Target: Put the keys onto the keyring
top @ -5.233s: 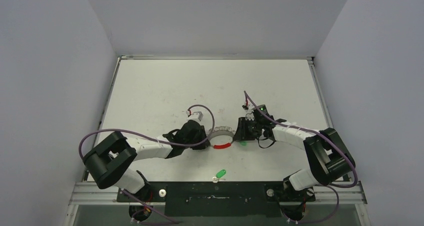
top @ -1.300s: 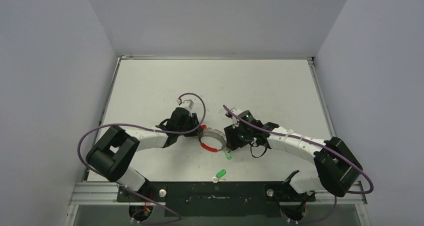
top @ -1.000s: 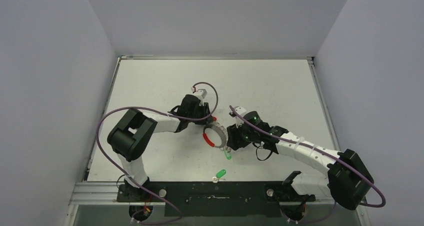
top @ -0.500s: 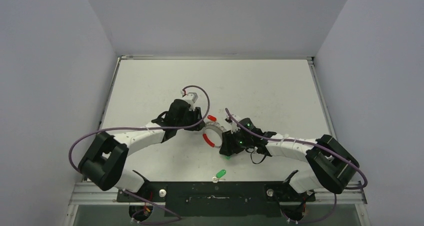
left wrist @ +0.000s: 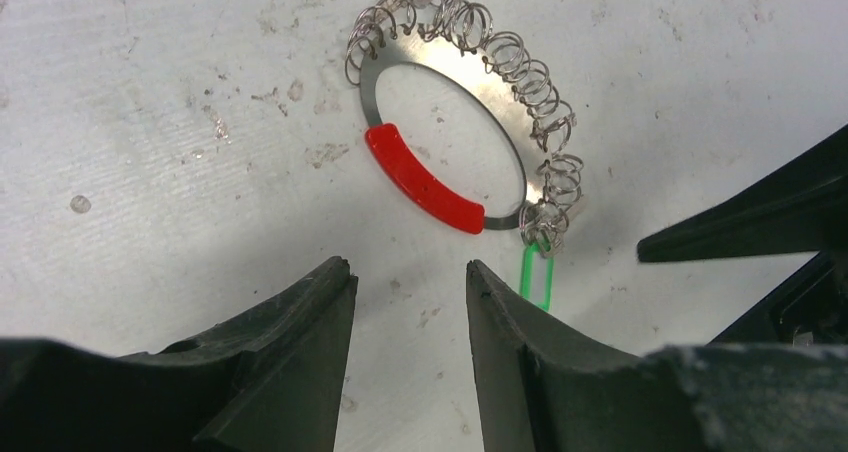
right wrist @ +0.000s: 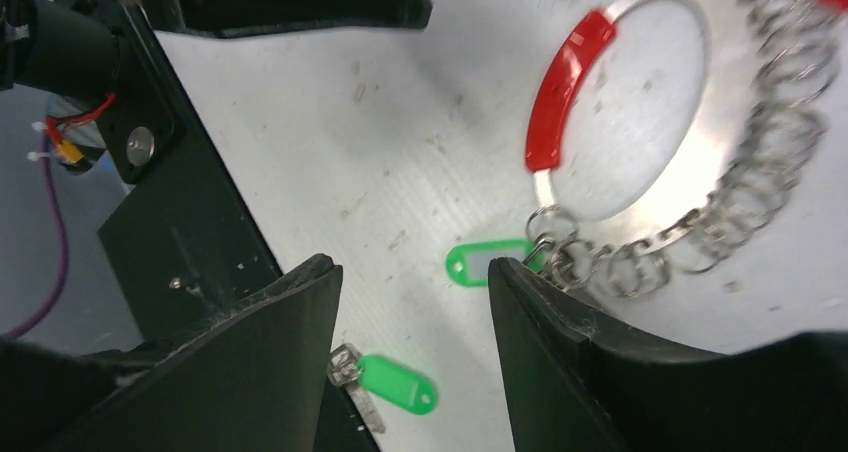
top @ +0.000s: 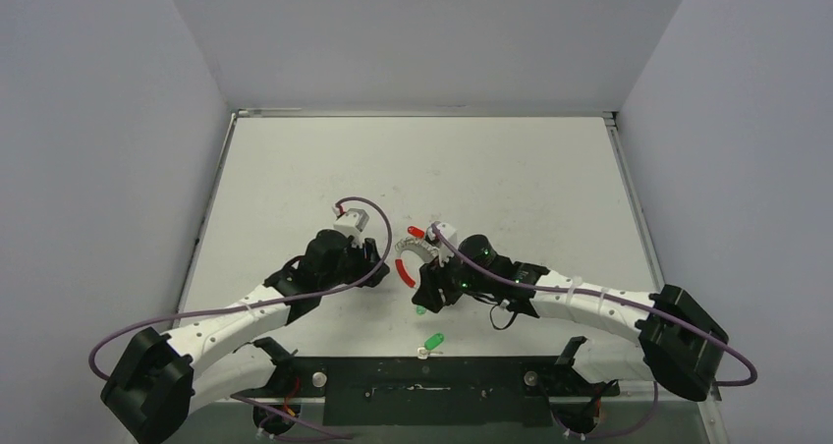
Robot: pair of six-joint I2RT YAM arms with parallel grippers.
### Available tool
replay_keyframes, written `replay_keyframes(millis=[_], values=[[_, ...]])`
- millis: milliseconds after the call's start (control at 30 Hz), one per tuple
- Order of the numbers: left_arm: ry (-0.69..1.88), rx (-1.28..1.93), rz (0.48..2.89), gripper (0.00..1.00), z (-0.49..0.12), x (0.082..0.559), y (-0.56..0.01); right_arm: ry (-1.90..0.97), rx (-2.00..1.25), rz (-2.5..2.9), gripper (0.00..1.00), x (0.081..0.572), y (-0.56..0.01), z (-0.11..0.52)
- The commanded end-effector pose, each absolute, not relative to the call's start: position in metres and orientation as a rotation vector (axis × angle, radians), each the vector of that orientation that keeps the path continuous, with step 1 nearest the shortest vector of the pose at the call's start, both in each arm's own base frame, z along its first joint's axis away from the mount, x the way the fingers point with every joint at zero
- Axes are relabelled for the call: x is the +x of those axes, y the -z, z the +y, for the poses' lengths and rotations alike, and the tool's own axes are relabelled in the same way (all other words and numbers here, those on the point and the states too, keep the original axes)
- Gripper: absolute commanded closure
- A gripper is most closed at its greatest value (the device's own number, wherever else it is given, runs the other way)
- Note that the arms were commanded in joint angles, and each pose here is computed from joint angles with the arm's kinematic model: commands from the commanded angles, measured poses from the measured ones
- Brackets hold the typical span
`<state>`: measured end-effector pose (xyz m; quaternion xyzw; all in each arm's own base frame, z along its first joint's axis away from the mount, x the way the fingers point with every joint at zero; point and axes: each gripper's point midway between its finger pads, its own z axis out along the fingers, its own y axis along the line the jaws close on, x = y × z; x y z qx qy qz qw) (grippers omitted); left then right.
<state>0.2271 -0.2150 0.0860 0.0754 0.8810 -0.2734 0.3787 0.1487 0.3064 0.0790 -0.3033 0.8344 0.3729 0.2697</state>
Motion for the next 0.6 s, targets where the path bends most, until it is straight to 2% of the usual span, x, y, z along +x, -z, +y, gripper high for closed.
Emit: replay_keyframes(millis=[0, 300, 567], values=[[0.727, 0.174, 2.18, 0.57, -0.211, 0.222, -0.098, -0.732, -1.061, 1.986, 0.43, 0.183, -0.1, 0.294], [0.77, 0.163, 2.121, 0.56, -0.206, 0.211, -0.107, -0.485, -1.415, 1.825, 0.47, 0.184, -0.077, 0.274], [0.776, 0.151, 2.125, 0.56, -0.206, 0.21, -0.106, -0.364, -1.538, 1.731, 0.54, 0.195, -0.07, 0.274]])
